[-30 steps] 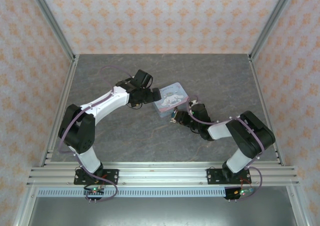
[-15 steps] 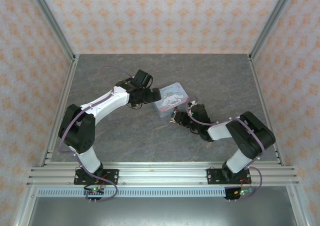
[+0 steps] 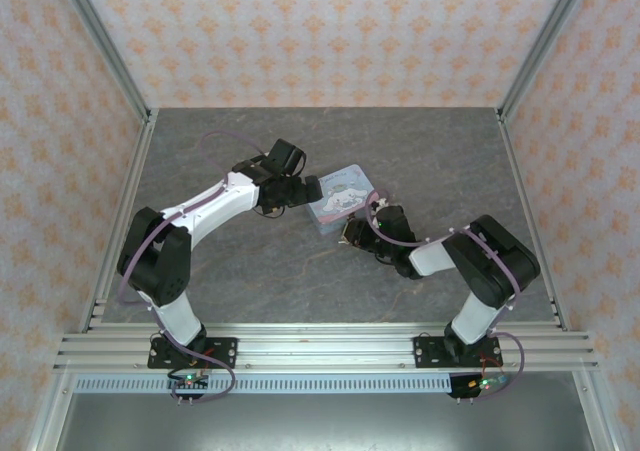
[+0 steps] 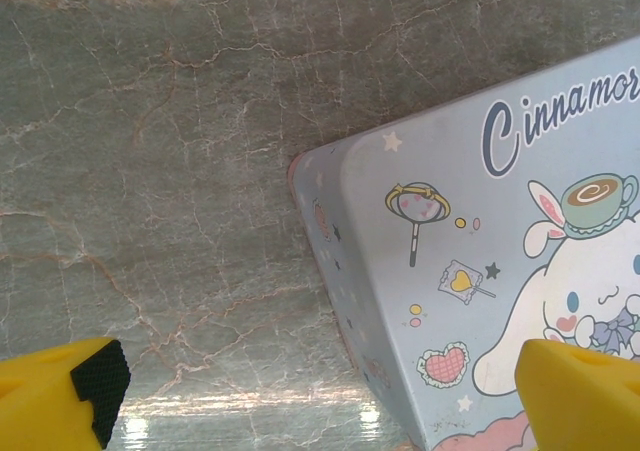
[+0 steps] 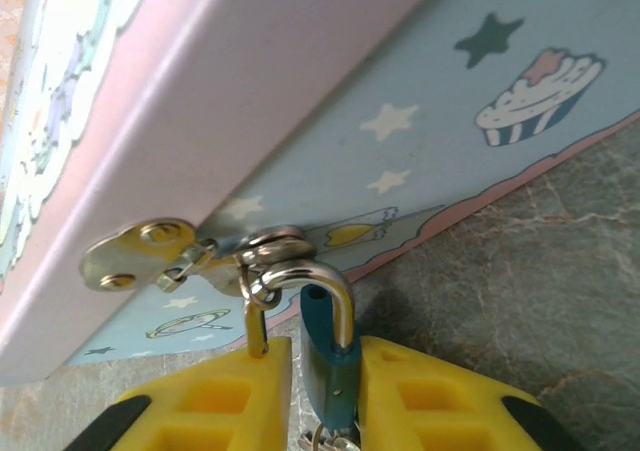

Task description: Unlock a padlock with a key

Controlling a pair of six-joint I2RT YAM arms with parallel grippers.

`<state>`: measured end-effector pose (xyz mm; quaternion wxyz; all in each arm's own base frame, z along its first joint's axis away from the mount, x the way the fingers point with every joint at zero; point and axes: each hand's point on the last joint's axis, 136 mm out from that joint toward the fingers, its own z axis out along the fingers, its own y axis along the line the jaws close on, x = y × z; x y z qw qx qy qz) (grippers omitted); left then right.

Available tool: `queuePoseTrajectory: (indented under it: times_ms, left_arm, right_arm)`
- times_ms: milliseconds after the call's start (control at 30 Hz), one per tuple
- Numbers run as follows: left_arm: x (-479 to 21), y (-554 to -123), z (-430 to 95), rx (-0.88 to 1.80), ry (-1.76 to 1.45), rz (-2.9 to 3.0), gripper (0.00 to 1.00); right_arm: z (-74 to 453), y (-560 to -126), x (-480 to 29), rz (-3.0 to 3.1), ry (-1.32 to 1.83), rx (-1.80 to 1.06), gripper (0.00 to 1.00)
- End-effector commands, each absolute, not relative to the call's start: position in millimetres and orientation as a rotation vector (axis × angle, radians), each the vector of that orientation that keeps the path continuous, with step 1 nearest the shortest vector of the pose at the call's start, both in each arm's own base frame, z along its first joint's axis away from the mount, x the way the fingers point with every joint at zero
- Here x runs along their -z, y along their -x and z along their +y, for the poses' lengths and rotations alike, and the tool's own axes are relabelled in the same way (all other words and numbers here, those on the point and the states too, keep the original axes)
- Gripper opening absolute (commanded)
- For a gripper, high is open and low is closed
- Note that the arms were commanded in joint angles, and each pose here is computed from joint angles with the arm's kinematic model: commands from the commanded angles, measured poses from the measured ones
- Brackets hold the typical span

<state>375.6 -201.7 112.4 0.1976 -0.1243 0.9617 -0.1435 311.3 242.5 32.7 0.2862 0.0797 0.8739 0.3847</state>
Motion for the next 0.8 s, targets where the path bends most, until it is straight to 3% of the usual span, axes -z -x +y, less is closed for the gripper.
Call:
queuePoseTrajectory:
  times_ms: [0, 233, 767]
  left_arm:
    - [-113, -377, -205, 0.388, 0.321, 2.701, 1.00]
    - [-116, -373, -203, 0.388, 0.304, 2.699, 1.00]
    - [-97, -356, -199, 0.231, 0.220, 2.726, 1.00]
  right_arm:
    - [246, -312, -31, 2.331, -0.211, -1.026, 0.19]
    - [235, -306, -30, 2.333, -0.228, -0.985, 0.00]
    - [223, -302, -32, 2.330, -0.261, -0.963, 0.00]
